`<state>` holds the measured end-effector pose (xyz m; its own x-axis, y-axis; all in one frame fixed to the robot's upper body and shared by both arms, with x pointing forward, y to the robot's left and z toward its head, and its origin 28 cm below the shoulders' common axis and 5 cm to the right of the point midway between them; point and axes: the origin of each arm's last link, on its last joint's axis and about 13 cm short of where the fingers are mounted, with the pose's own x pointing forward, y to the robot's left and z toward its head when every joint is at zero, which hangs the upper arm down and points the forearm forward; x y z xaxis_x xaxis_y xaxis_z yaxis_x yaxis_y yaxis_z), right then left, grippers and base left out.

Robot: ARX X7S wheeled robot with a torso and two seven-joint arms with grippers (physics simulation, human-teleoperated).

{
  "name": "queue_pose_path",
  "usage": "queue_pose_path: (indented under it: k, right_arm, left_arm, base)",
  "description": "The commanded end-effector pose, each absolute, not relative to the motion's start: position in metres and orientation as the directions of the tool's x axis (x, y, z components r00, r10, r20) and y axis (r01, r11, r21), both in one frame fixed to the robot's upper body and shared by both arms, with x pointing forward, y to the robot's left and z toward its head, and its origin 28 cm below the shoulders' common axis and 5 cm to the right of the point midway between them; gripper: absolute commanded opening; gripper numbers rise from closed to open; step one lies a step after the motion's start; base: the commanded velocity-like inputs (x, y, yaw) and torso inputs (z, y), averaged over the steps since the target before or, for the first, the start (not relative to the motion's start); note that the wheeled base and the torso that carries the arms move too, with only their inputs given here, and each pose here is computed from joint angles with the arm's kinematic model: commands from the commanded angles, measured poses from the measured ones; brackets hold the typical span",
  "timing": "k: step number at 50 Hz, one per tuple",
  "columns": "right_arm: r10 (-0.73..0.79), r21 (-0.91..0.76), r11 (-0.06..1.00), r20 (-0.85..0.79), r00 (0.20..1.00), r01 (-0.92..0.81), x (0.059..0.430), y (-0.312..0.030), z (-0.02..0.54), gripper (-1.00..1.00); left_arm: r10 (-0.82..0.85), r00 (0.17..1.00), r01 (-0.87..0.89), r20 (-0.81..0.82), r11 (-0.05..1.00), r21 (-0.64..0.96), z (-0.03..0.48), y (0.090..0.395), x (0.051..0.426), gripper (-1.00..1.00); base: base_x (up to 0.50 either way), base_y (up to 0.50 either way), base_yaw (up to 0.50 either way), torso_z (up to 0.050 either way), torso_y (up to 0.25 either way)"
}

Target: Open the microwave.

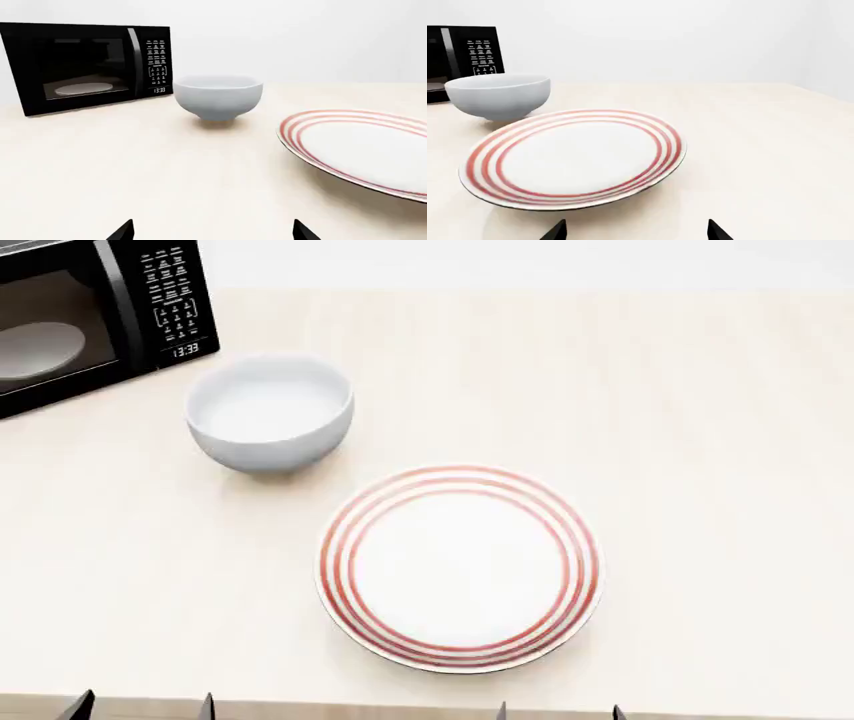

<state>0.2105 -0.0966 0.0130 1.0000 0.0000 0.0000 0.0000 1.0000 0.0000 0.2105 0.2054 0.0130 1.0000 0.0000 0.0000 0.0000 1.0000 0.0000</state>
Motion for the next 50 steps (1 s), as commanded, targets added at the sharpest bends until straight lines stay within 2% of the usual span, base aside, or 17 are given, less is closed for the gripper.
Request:
queue_pose_path:
  k: [1, 14, 40, 50]
  right_arm:
    - [0.004, -0.012, 1.0, -0.002, 1.0, -0.004, 0.207, -0.095, 0.017, 1.0]
    - [0.031, -0.029, 0.999, 0.078, 0.996, -0.029, 0.198, -0.091, 0.048, 1.0]
    - [0.057, -0.019, 0.998, 0.088, 0.994, -0.055, 0.2, -0.085, 0.051, 1.0]
    - [0.075, -0.025, 0.997, 0.095, 0.993, -0.073, 0.204, -0.084, 0.052, 1.0]
  left_arm:
    - [0.017, 0.999, -0.017, 0.04, 1.0, -0.004, 0.02, 0.206, 0.206, 1.0]
    - [0.023, 0.996, -0.023, 0.091, 1.0, -0.001, 0.035, 0.206, 0.194, 1.0]
    - [0.018, 0.997, -0.019, 0.074, 1.0, 0.007, 0.03, 0.205, 0.195, 1.0]
    - [0.023, 0.997, -0.025, 0.078, 1.0, 0.017, 0.029, 0.204, 0.195, 1.0]
  base:
    - [0.0, 0.0, 0.0, 0.0, 0.0]
    - [0.0, 0.05, 0.0, 0.0, 0.0]
    - [0.01, 0.37, 0.0, 0.0, 0.0]
    - [0.2, 0.39, 0.0, 0.0, 0.0]
